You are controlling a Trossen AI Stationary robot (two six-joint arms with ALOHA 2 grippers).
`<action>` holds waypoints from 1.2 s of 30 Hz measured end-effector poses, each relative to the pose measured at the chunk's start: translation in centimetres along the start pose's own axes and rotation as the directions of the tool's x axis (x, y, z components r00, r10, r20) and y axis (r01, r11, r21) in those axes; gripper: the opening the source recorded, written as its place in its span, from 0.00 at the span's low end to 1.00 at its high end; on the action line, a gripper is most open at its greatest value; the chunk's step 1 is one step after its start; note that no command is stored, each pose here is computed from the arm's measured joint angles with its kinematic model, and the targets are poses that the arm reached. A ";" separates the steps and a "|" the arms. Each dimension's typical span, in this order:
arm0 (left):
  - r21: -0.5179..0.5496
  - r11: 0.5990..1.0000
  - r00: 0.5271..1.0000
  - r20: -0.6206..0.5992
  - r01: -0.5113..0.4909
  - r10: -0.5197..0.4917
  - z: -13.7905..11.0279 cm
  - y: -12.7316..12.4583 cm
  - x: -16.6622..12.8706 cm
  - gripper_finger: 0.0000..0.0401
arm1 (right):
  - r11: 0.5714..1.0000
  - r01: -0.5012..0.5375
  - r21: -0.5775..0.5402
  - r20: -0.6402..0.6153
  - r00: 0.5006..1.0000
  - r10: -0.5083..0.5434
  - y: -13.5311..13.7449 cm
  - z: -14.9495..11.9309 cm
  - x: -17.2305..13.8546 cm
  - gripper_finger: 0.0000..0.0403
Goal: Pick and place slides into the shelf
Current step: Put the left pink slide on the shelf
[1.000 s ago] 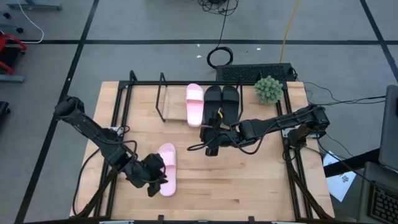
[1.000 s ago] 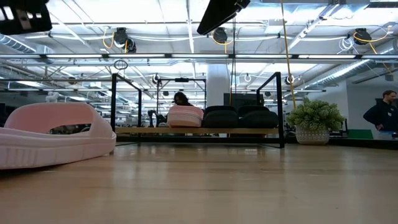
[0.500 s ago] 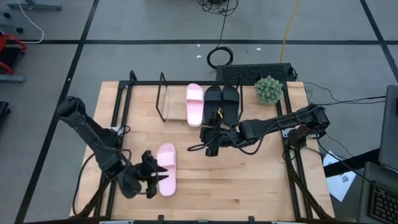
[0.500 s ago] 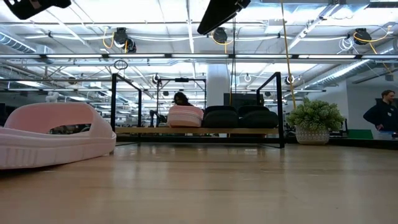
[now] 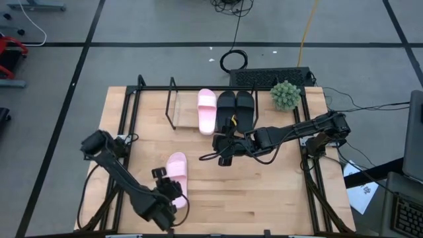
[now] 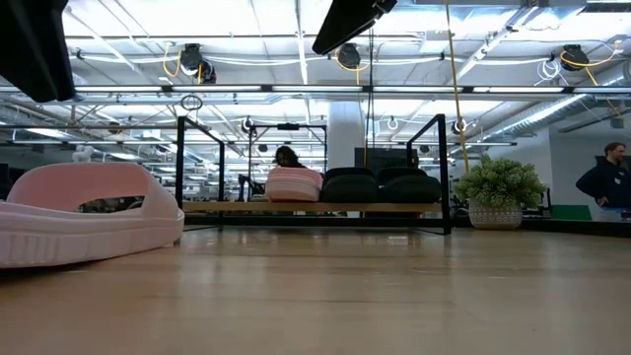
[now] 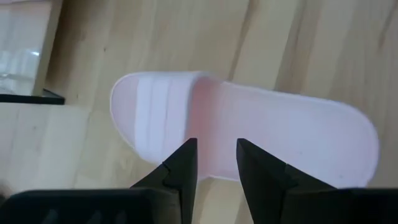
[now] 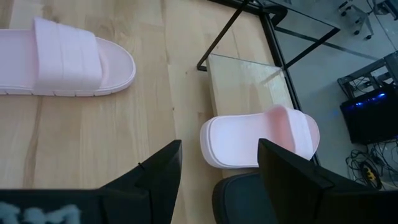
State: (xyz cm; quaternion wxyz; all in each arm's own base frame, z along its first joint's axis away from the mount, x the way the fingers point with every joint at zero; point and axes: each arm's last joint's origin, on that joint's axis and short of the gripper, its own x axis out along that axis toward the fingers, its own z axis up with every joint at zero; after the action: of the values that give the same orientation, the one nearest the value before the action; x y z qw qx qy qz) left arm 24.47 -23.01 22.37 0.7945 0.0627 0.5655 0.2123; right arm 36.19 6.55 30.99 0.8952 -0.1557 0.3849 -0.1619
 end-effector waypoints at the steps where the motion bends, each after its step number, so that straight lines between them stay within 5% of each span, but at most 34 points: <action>1: -0.001 1.000 1.000 0.000 -0.004 0.004 0.1 -0.2 0.1 0.29 | 1.000 0.000 0.000 0.000 1.000 0.000 0.0 0.0 0.0 0.50; 20: 0.042 0.996 0.996 -0.046 0.083 -0.081 0.5 0.7 -1.0 0.29 | 1.000 0.000 0.000 0.000 1.000 0.000 0.0 0.0 0.0 0.50; 36: -0.018 0.999 0.998 -0.043 0.041 -0.042 1.7 1.5 0.2 0.29 | 1.000 0.000 -0.003 -0.003 1.000 0.000 0.0 0.0 0.0 0.50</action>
State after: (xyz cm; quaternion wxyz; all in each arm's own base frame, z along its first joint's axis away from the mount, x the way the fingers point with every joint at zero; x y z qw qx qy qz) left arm 25.71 -21.33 23.30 0.7868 0.0395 0.5819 0.2021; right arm 36.16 6.56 30.97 0.8944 -0.1567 0.3864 -0.1617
